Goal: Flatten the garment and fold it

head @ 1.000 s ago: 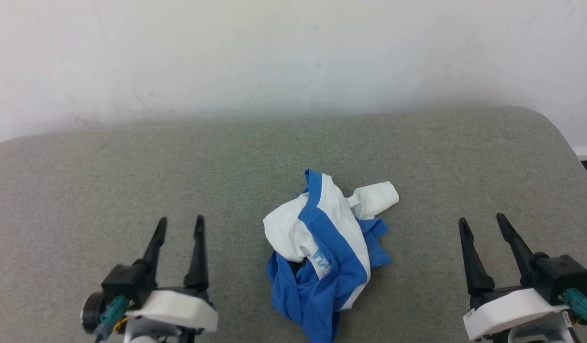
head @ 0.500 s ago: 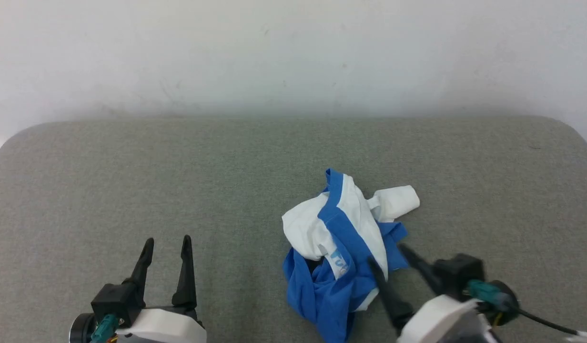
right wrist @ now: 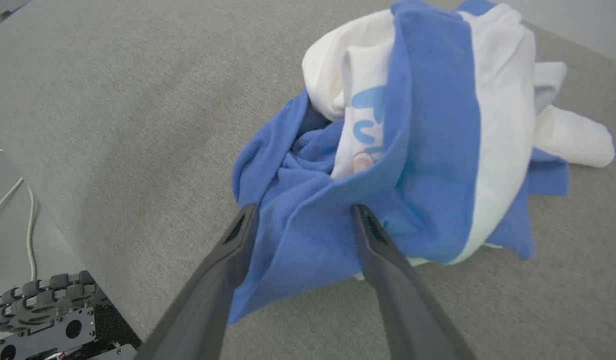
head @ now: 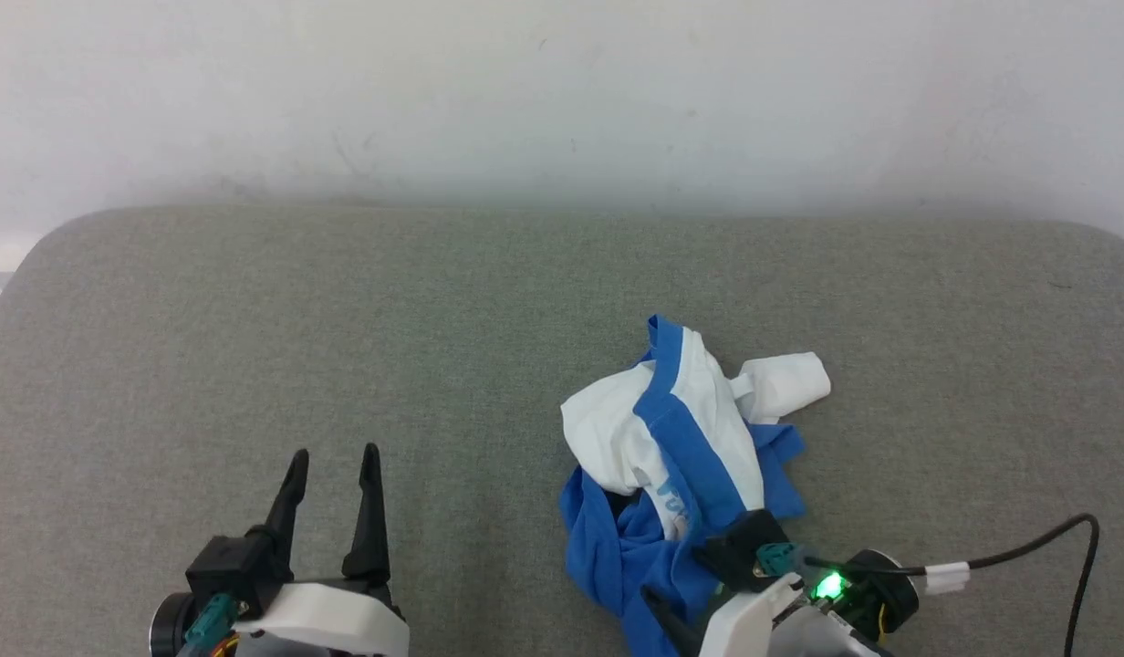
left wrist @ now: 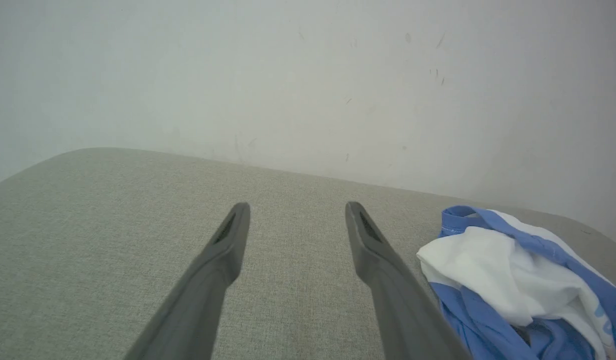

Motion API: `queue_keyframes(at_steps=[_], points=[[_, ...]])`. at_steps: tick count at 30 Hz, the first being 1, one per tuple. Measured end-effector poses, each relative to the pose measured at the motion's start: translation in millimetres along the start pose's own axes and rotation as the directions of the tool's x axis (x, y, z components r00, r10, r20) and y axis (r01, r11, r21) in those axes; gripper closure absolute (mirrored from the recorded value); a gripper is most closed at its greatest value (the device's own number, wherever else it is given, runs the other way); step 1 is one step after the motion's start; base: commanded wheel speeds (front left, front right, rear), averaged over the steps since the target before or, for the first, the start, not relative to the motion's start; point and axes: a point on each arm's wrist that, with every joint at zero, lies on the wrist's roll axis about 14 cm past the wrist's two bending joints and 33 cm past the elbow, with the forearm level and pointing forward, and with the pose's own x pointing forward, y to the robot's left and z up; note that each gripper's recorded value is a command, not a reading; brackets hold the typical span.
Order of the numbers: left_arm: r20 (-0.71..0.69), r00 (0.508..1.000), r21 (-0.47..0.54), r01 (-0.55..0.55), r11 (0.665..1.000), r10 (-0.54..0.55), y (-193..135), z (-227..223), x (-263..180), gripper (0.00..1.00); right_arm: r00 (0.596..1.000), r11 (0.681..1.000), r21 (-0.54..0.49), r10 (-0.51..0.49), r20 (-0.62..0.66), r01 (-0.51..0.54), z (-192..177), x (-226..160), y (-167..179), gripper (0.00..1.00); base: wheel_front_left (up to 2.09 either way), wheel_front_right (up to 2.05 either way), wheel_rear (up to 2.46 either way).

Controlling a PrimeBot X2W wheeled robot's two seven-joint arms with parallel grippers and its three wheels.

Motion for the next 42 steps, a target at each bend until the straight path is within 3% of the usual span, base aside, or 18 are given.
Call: queue_keyframes(at_steps=[2, 3, 5, 10, 15, 18, 22, 29, 30, 31, 32, 33, 34, 38, 42], points=[[0.004, 1.000, -0.002, -0.002, 1.000, 0.002, 0.2, 1.2, 1.3, 0.00, 1.000, 1.000, 0.000, 0.001, -0.026, -0.001, -5.8, 2.1, -0.5, 0.79, 0.00, 0.00, 0.00], [0.004, 1.000, -0.001, -0.003, 1.000, 0.003, 0.5, 1.1, 1.6, 0.00, 0.999, 1.000, 0.000, -0.001, -0.034, 0.001, -7.7, 2.8, -1.7, 1.00, 0.00, 0.00, 0.00], [0.005, 1.000, -0.001, -0.001, 1.000, 0.001, 0.2, 1.1, 2.2, 0.00, 0.999, 1.000, 0.002, -0.009, -0.034, 0.009, -7.5, 3.6, -5.0, 1.00, 0.00, 0.00, 0.00], [0.004, 1.000, -0.003, -0.003, 1.000, 0.003, 0.2, 0.6, 4.7, 0.00, 0.991, 0.996, 0.036, -0.081, 0.104, 0.078, 22.3, -0.9, -28.2, 1.00, 0.00, 0.00, 0.00], [0.007, 1.000, -0.005, 0.009, 1.000, -0.009, -4.0, 0.6, 8.8, 0.00, 0.930, 0.960, 0.126, -0.274, 0.243, 0.250, 50.1, -22.7, -89.0, 1.00, 0.00, 0.00, 0.00], [0.002, 1.000, -0.011, 0.016, 1.000, -0.016, -7.5, -1.3, 10.7, 0.00, 0.864, 0.898, 0.212, -0.433, 0.256, 0.387, 45.9, -47.9, -139.9, 1.00, 0.00, 0.00, 0.00], [-0.003, 1.000, -0.010, 0.028, 1.000, -0.028, -10.9, -3.5, 12.3, 0.00, 0.783, 0.781, 0.335, -0.599, 0.167, 0.527, 7.9, -81.1, -194.6, 1.00, 0.00, 0.00, 0.00], [-0.014, 0.999, 0.000, 0.036, 0.999, -0.036, -12.4, -7.7, 15.0, 0.00, 0.715, 0.601, 0.456, -0.689, -0.120, 0.656, -101.5, -112.6, -217.6, 1.00, 0.00, 0.00, 0.00], [-0.016, 0.999, 0.002, 0.038, 0.999, -0.038, -12.7, -8.2, 15.4, 0.00, 0.705, 0.582, 0.459, -0.693, -0.151, 0.671, -113.6, -116.3, -217.8, 0.95, 0.00, 0.00, 0.00], [-0.017, 0.999, 0.001, 0.038, 0.999, -0.038, -12.9, -8.6, 16.0, 0.00, 0.695, 0.565, 0.463, -0.698, -0.174, 0.683, -122.9, -119.5, -218.4, 0.71, 0.00, 0.00, 0.00], [-0.017, 0.999, 0.001, 0.038, 0.999, -0.038, -13.3, -8.9, 16.5, 0.00, 0.686, 0.549, 0.470, -0.703, -0.189, 0.691, -129.9, -122.3, -219.0, 0.54, 0.00, 0.00, 0.00], [-0.018, 0.999, 0.001, 0.039, 0.999, -0.039, -13.3, -9.3, 17.0, 0.00, 0.677, 0.540, 0.467, -0.709, -0.195, 0.700, -134.5, -124.5, -219.6, 0.12, 0.00, 0.00, 0.00], [-0.019, 0.999, 0.001, 0.039, 0.999, -0.039, -13.6, -9.8, 17.4, 0.00, 0.670, 0.535, 0.462, -0.716, -0.196, 0.707, -137.0, -126.2, -220.5, 0.00, 0.00, 0.00, 0.00], [-0.023, 0.999, 0.007, 0.045, 0.999, -0.045, -15.1, -11.1, 18.3, 0.00, 0.638, 0.538, 0.459, -0.765, -0.087, 0.707, -117.8, -128.2, -230.3, 0.00, 0.00, 0.00, 0.00], [-0.019, 0.998, 0.002, 0.055, 0.999, -0.055, -17.4, -9.9, 18.2, 0.00, 0.595, 0.579, 0.456, -0.794, 0.126, 0.676, -67.0, -127.7, -238.8, 0.00, 0.00, 0.00, 0.00]])
